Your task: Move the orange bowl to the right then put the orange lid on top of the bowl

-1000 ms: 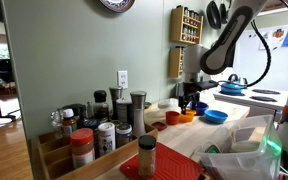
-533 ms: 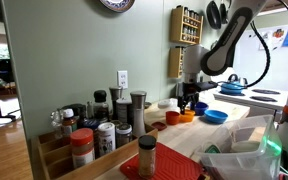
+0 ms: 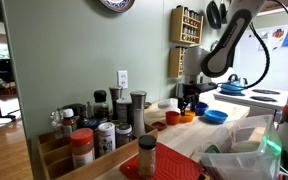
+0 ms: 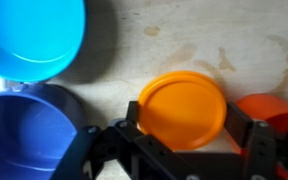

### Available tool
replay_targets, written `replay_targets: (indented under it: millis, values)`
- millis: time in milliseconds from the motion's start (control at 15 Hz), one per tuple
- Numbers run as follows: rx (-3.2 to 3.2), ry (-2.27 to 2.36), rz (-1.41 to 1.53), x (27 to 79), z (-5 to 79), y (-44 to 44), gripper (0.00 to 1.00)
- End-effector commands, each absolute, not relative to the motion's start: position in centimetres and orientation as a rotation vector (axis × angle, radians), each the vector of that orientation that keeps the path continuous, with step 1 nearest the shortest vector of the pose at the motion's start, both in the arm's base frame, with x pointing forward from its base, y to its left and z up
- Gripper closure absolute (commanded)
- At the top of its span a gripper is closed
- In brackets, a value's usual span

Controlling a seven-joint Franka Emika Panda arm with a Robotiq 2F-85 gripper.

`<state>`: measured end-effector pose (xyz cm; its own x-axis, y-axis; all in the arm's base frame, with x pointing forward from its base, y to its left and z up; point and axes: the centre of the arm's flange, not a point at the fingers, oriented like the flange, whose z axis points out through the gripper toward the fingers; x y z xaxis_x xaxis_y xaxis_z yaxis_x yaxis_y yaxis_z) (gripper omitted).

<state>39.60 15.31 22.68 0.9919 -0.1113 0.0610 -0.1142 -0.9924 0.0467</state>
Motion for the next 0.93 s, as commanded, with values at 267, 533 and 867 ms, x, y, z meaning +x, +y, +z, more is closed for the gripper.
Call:
replay_targets:
  millis: [267,533,867]
  values:
    - [3.073,-0.193,0.150,39.61,21.61,15.26,0.41]
    - [3.070,-0.181,0.145,39.65,21.29,15.35,0.40]
    - [3.070,-0.185,0.137,39.64,21.00,15.35,0.41]
